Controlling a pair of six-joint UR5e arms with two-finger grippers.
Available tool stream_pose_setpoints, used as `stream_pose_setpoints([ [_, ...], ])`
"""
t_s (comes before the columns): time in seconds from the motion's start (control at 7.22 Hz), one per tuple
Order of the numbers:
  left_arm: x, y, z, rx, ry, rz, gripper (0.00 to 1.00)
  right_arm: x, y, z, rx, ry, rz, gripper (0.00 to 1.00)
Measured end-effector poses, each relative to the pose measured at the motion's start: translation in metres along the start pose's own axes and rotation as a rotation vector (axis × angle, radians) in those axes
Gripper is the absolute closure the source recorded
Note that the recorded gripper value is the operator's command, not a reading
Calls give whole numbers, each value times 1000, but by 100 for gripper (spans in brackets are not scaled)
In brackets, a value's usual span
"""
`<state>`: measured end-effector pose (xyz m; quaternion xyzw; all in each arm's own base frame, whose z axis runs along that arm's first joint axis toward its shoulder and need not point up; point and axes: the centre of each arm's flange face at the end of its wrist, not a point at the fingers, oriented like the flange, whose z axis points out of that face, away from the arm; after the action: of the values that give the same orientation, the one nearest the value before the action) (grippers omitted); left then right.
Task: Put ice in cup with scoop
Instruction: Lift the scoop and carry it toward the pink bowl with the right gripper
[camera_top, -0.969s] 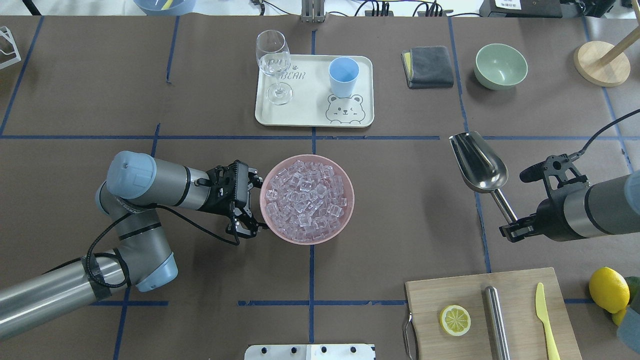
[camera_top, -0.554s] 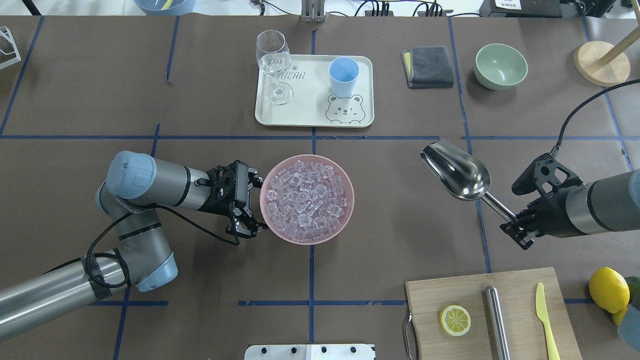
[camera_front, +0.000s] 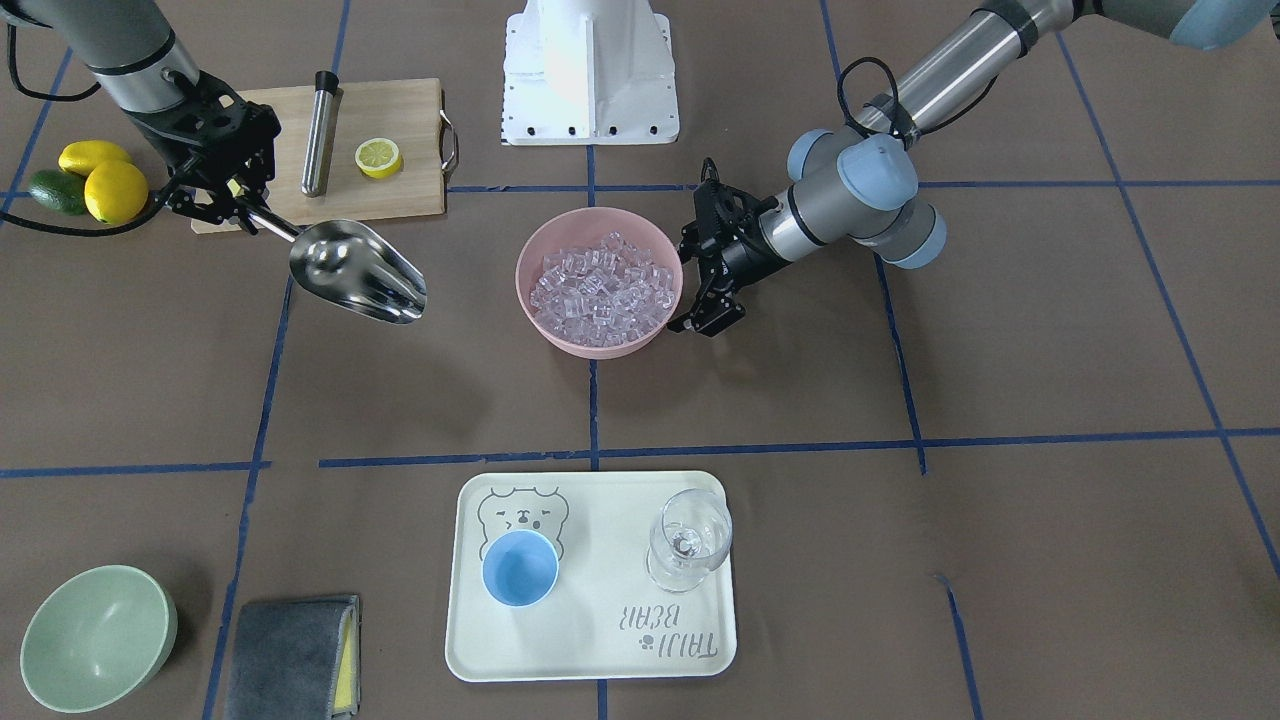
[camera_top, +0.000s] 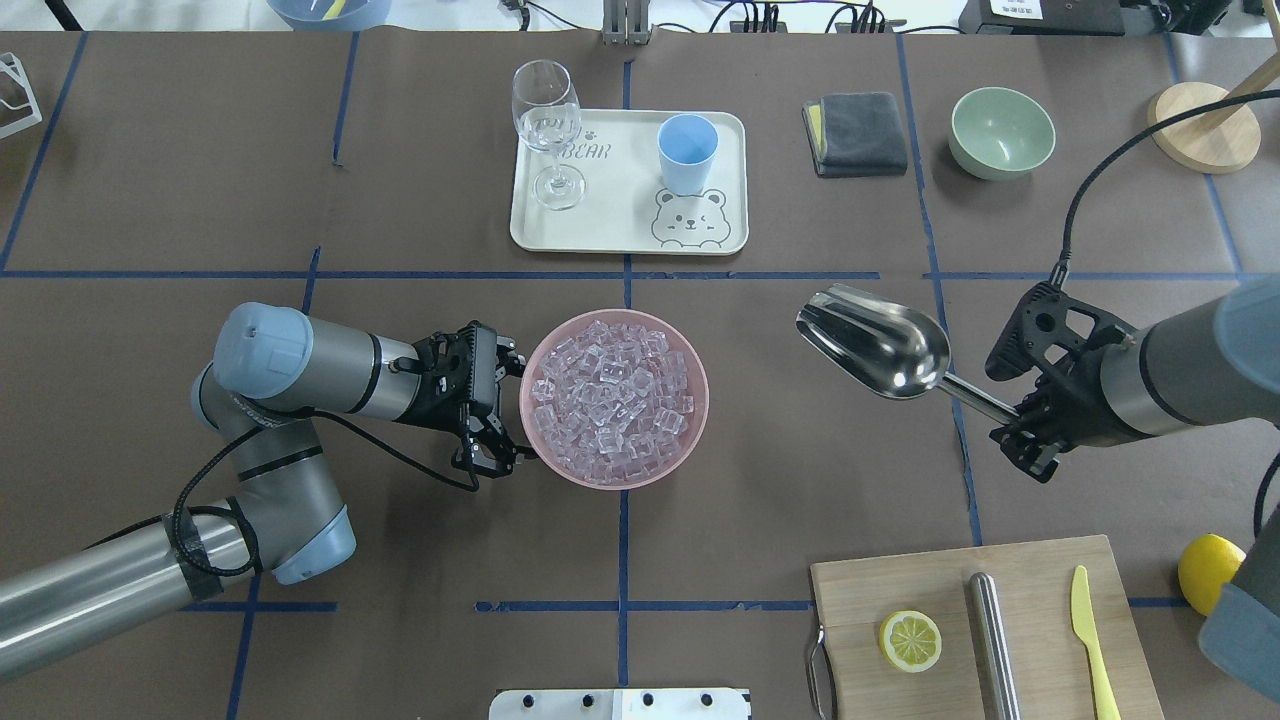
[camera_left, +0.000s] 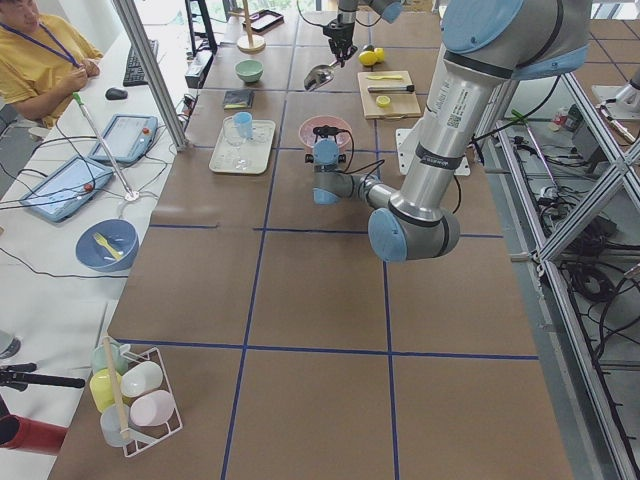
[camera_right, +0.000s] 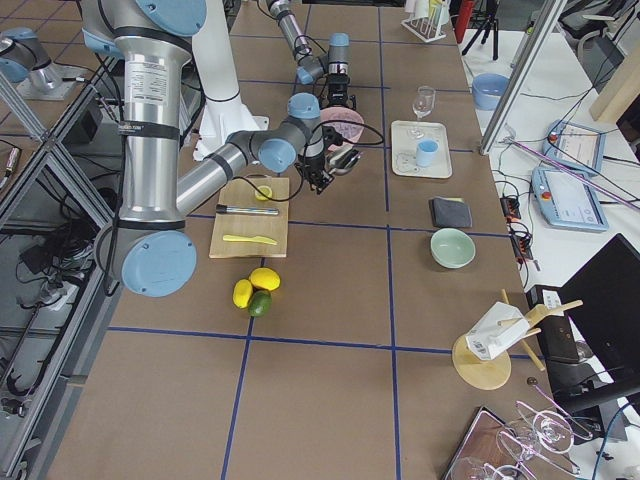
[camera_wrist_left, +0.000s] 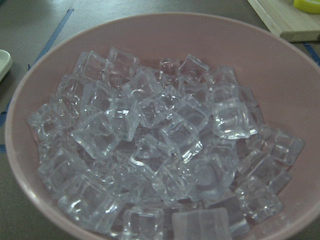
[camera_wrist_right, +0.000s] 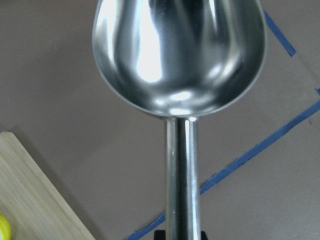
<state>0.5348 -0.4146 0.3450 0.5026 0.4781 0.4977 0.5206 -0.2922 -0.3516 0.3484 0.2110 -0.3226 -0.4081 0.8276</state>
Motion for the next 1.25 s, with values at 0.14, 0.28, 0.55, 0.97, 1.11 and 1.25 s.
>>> stream_pose_setpoints([
  [0.14, 0, 0, 0, 0, 0, 0, 0, -13, -33, -17, -54, 9, 11, 100],
  [0.28, 0, 0, 0, 0, 0, 0, 0, -29, -63, -33, -111, 16, 21, 100],
  [0.55, 0, 1, -1, -1, -1, 0, 0, -66, -112, -55, -251, 57, 17, 100],
  [0.97, 0, 2, 0, -4, 0, -2, 0, -95, -174, -66, -424, 104, -9, 100],
  [1.11, 0, 3, 1, -6, 0, -3, 0, -105, -189, -70, -464, 104, -15, 100],
  [1.25, 0, 4, 1, -6, 1, -3, 0, -117, -206, -70, -511, 101, -29, 100],
])
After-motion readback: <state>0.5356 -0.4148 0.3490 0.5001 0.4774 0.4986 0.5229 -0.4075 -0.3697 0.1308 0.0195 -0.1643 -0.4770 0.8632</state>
